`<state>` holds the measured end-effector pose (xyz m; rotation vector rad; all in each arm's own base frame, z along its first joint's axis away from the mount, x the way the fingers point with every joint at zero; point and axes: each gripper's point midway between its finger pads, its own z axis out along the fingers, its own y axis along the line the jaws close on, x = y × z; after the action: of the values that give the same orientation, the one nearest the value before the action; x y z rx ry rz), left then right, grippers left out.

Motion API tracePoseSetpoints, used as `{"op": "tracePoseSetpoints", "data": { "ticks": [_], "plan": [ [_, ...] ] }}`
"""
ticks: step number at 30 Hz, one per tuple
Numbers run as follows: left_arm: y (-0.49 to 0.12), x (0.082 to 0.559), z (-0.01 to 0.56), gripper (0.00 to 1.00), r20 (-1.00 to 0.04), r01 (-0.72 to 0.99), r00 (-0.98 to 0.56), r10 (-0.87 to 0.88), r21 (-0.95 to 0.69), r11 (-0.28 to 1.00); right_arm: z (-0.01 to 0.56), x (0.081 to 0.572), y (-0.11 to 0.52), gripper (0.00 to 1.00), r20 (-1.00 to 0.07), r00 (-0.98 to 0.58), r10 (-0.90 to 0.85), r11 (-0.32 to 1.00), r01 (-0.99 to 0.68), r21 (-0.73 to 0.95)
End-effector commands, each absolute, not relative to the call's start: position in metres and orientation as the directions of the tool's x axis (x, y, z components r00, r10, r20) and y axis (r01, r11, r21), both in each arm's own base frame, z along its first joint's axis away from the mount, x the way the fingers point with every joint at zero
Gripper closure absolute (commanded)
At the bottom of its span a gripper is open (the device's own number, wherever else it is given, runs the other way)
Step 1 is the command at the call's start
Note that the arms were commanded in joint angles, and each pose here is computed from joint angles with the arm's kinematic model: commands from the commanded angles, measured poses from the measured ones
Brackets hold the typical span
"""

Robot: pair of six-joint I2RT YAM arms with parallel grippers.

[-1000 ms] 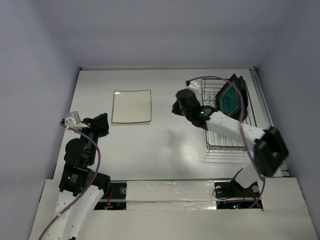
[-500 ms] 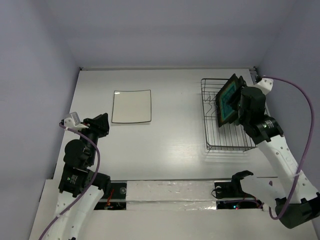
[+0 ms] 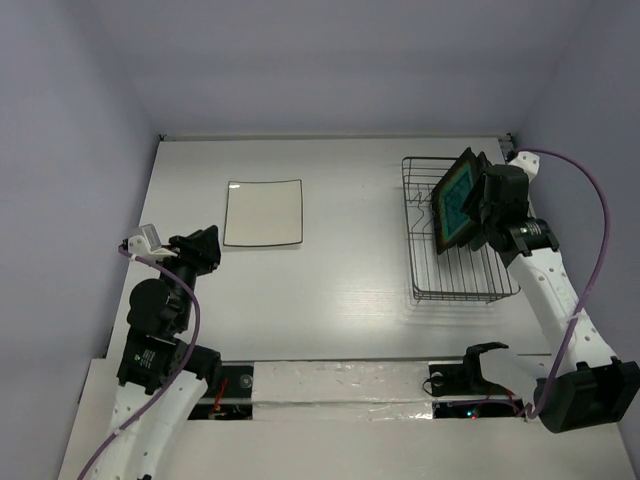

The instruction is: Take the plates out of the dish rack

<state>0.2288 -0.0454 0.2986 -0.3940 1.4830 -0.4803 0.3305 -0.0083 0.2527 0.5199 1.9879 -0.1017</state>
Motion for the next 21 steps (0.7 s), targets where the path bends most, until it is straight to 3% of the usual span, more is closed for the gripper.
{"op": "tracePoseSetpoints", "data": {
  "ticks": [1, 8, 21],
  "plan": [
    [-0.048, 0.23, 0.307, 0.65, -0.842, 0.091, 0.048, -0.537, -0.532, 0.842, 0.262, 0.337, -0.009, 0.48, -0.885, -0.355, 0.302, 0.909, 0.388, 0.155],
    [-0.048, 0.23, 0.307, 0.65, -0.842, 0.09, 0.047, -0.537, -0.532, 0.842, 0.258, 0.34, -0.008, 0.46, -0.88, -0.362, 0.308, 0.912, 0.376, 0.164],
    [-0.048, 0.229, 0.308, 0.64, -0.84, 0.093, 0.052, -0.54, -0.534, 0.84, 0.254, 0.346, 0.009, 0.54, -0.87, -0.381, 0.314, 0.933, 0.295, 0.207]
  ]
}}
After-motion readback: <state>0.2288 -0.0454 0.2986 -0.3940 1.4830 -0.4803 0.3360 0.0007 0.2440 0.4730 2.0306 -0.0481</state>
